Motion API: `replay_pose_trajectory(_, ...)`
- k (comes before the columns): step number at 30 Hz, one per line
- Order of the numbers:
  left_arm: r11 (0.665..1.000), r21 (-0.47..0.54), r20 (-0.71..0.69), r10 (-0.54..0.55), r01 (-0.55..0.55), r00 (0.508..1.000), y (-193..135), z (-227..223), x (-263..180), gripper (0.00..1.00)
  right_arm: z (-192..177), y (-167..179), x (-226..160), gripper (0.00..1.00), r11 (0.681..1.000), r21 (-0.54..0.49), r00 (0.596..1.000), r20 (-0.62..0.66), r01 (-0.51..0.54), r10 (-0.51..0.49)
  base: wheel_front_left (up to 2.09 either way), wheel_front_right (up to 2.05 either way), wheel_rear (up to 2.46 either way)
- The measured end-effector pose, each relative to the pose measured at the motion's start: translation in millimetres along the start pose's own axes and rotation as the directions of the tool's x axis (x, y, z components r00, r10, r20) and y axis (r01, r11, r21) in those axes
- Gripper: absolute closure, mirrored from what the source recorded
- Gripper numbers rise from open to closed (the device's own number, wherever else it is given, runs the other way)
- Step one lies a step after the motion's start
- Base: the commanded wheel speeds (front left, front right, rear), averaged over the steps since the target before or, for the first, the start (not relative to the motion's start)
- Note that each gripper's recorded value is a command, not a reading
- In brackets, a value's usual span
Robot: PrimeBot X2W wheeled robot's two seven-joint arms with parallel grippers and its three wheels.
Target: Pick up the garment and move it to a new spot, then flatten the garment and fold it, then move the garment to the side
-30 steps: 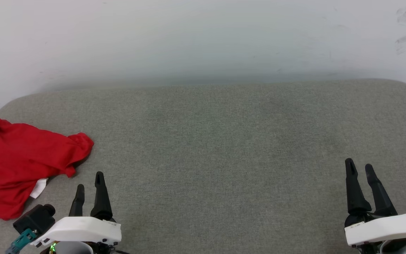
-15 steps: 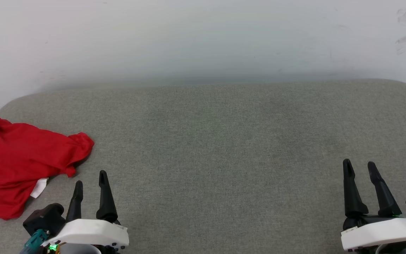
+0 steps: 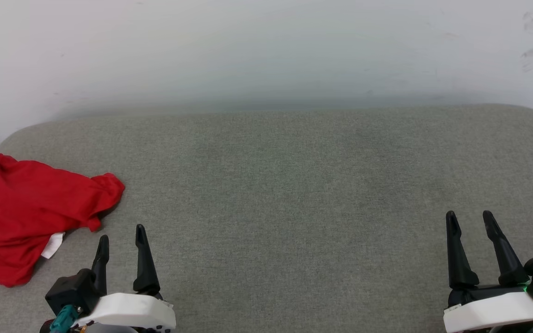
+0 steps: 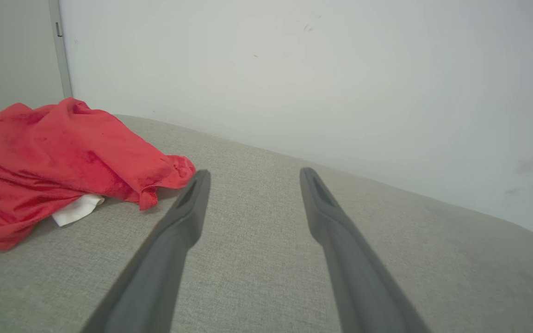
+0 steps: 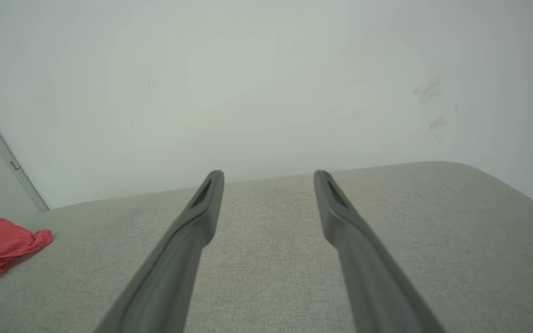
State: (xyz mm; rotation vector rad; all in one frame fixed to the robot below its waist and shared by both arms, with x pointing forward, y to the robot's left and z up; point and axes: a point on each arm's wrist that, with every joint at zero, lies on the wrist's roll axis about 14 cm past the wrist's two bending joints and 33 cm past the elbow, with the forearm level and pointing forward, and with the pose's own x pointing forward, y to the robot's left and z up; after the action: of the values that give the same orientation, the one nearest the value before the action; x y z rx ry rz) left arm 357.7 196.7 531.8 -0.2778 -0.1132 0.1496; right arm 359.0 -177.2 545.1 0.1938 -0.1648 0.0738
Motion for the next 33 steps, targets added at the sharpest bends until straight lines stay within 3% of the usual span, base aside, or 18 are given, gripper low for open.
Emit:
replay_pose_trajectory(16,0.989,0.141,0.051,-0.039,0.031,0.998,-8.1,7.2,-2.1,0.0,4.6,6.1,-1.6,0.0,0.989,-0.146,0.999,0.021,-0.033,0.036,0.0,0.0,0.0)
replay_pose_trajectory(33,0.962,0.263,0.087,-0.095,0.069,0.992,-17.5,10.8,-5.4,0.0,6.3,8.4,-4.3,0.0,0.971,-0.232,0.998,0.033,-0.048,0.057,0.0,0.0,0.0)
